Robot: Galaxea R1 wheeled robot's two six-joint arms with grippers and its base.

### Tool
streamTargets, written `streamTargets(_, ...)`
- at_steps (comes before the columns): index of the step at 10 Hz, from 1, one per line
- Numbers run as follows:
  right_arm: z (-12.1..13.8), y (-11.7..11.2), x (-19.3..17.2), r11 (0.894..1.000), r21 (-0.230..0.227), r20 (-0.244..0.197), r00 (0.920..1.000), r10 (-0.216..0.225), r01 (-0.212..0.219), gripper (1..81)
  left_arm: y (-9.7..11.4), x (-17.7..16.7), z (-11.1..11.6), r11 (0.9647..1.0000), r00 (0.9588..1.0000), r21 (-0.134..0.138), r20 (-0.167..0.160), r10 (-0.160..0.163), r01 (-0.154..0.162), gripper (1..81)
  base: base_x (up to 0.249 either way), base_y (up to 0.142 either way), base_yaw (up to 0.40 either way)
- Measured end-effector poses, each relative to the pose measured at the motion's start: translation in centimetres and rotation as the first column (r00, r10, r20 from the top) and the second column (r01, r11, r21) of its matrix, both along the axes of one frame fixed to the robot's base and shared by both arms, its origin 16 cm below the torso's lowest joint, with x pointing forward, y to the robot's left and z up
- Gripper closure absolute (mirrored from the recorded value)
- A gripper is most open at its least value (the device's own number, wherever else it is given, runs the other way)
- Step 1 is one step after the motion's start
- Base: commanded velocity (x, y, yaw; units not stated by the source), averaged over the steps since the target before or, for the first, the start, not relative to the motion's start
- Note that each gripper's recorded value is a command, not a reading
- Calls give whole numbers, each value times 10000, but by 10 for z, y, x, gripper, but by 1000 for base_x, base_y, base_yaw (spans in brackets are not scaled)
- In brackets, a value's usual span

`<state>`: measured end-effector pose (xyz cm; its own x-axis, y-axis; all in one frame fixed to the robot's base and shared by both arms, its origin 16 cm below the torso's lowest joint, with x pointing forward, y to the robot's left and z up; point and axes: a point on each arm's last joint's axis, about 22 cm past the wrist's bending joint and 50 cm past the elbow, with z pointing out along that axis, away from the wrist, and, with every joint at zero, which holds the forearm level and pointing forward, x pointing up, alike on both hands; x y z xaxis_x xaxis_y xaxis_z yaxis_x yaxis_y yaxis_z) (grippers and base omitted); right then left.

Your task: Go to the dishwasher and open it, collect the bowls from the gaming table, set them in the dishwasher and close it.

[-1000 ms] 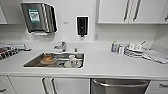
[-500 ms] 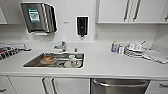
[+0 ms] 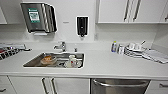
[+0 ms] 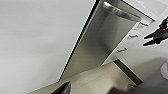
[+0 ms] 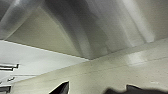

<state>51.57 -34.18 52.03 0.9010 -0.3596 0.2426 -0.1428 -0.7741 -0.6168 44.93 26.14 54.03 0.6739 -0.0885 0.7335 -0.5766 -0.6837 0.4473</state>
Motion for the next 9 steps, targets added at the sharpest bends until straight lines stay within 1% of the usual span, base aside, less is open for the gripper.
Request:
streamTargets(2,36,7,21,9999,25,280,9996,108,-108,10,0,0,0,10000,10000,4,-7,2,-2,10,0,0,0)
streamTargets(4,74,8,42,10000,23,555,9984,74,-76,10,0,0,0,10000,10000,-1,-3,7,-7,10,0,0,0)
streamTargets(5,91,12,51,9999,61,642,9979,118,-122,10,0,0,0,10000,10000,0,-3,6,-6,10,0,0,0)
streamTargets(7,113,25,66,9998,113,417,9990,138,-143,10,0,0,-1,10000,10000,3,-9,2,-2,10,0,0,0)
streamTargets(9,119,43,80,9998,128,-29,9999,117,-117,10,0,0,-1,10000,10000,5,-12,7,-7,10,0,0,0)
